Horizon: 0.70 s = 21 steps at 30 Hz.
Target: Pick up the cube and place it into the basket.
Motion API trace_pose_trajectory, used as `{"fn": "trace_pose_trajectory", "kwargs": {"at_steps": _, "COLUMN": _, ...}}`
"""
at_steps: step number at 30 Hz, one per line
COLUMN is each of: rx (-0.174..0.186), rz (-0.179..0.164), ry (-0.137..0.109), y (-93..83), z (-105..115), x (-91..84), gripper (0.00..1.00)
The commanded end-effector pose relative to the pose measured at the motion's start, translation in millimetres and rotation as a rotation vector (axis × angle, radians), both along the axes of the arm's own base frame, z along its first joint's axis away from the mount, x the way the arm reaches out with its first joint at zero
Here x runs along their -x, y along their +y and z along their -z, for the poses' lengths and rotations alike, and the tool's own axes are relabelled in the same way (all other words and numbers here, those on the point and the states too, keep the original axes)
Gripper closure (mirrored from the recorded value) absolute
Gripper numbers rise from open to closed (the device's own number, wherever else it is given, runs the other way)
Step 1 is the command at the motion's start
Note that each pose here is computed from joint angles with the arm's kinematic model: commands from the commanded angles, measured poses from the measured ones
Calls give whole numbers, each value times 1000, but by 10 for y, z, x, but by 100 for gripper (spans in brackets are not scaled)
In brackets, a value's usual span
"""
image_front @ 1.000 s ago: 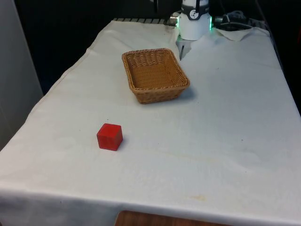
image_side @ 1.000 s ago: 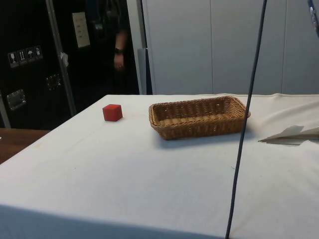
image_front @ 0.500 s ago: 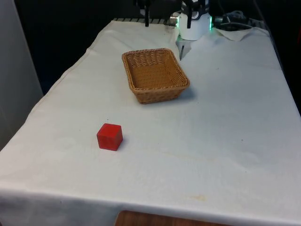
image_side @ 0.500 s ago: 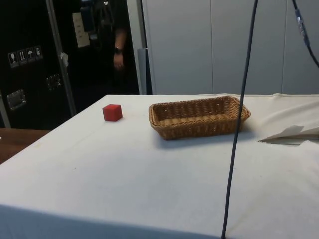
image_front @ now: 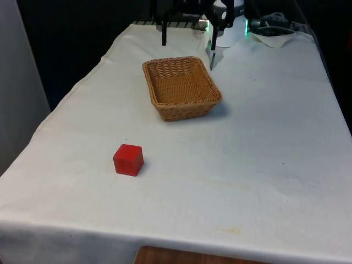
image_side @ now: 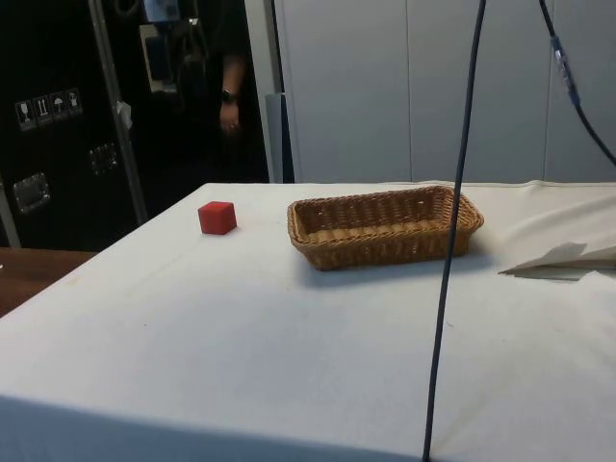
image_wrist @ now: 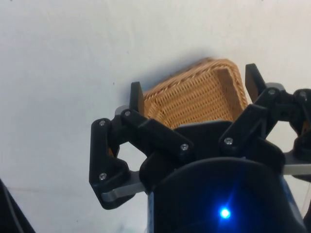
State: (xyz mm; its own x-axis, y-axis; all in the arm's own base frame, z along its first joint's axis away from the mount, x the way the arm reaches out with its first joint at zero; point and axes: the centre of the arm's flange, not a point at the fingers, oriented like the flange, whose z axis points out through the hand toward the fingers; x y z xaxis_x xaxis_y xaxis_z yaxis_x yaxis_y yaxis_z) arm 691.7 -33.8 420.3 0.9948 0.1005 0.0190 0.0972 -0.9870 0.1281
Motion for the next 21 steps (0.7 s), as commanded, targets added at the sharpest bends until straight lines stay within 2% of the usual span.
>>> {"fn": "trace_pose_trajectory", "kwargs": {"at_steps": 1, "rx": 7, "rz": 2, "ry": -8, "y": -7, "z": 8, "x": -17, "gripper": 0}}
{"fn": "trace_pose_trajectory", "kwargs": {"at_steps": 2, "rx": 2, "rz": -1, "ry": -3, "y": -1, "z": 15, "x": -9, "gripper": 0}}
{"fn": "trace_pose_trajectory", "kwargs": {"at_steps": 3, "rx": 9, "rz": 1, "ry": -14, "y": -13, "z": 36, "x": -31, "gripper": 0}}
{"fn": "trace_pose_trajectory", "kwargs": {"at_steps": 6, "rx": 11, "rz": 2, "ry": -18, "y": -16, "z": 81, "x": -47, "gripper": 0}}
{"fn": "trace_pose_trajectory", "kwargs": {"at_steps": 14, "rx": 7, "rz": 3, "ry": -13, "y": -40, "z": 96, "x": -47, "gripper": 0}}
{"fn": "trace_pose_trajectory", "kwargs": {"at_steps": 21, "rx": 7, "rz": 13, "ry": -6, "y": -210, "z": 249, "x": -118, "gripper": 0}}
